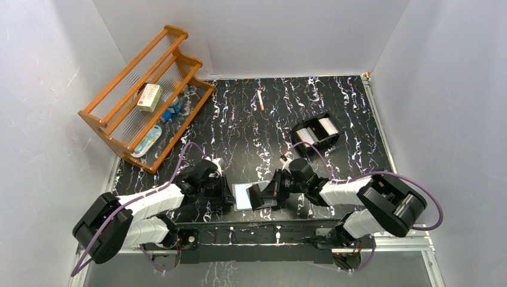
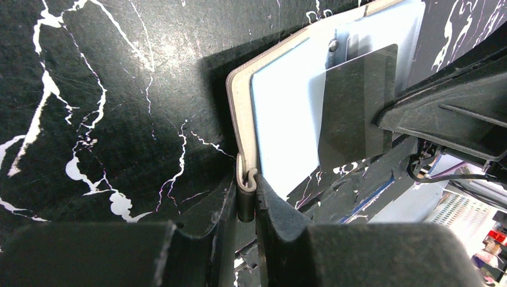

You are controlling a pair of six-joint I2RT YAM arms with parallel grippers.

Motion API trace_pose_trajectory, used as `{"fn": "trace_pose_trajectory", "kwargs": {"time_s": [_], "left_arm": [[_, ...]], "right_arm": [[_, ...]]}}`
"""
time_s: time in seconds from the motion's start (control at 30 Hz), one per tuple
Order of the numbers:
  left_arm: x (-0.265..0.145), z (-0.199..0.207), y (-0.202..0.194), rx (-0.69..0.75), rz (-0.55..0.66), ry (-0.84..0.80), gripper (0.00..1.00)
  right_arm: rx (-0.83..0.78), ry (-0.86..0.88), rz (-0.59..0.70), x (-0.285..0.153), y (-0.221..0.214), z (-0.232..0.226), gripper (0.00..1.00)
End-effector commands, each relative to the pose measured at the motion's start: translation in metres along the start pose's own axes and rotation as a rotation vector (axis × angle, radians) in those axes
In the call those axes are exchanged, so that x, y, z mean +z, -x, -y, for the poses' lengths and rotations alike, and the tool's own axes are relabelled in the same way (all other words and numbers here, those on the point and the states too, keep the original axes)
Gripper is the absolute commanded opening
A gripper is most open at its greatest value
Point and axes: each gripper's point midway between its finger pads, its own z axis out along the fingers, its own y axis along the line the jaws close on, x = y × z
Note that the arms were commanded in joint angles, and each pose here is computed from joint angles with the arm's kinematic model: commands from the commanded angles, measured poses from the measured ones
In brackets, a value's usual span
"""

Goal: Put the credit cards into the card holder
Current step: Insert the credit card into the card holder.

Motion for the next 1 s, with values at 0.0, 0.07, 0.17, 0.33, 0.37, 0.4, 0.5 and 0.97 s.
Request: {"fn": "trace_pose_trajectory", "kwargs": {"time_s": [0.0,0.07,0.17,0.33,0.37,0.4,0.5,0.97], "left_arm": [[0.0,-0.007,-0.002,-0.006,0.003,0.018,0.14],[-0.001,-0.006,-0.002,-0.006,0.002,0.015,0.14],[-0.001,-0.005,-0.002,-0.011,0.001,0.011,0.14],[-0.001,-0.002,-0.004,-0.029,-0.002,-0.008,0.14],[-0.001,-0.001,-0.004,-0.034,0.0,-0.015,0.14],[-0.001,0.0,-0.005,-0.04,-0.002,-0.021,0.14],[0.0,0.003,-0.006,-0.063,-0.002,-0.047,0.14],[0.001,0.006,-0.009,-0.104,-0.004,-0.08,0.14]], "right_arm": [[-0.013,0.065,0.002,0.003,0.001,-0.012,0.0],[-0.014,0.067,0.014,0.003,0.002,-0.012,0.0],[-0.018,0.077,0.036,0.004,0.007,-0.015,0.0],[-0.021,0.077,0.066,0.006,0.013,-0.016,0.0],[-0.02,0.076,0.069,0.006,0.014,-0.015,0.0],[-0.019,0.072,0.07,0.007,0.014,-0.014,0.0],[-0.013,0.065,0.076,0.009,0.014,-0.01,0.0],[-0.019,0.061,0.083,0.018,0.014,-0.012,0.04]]}}
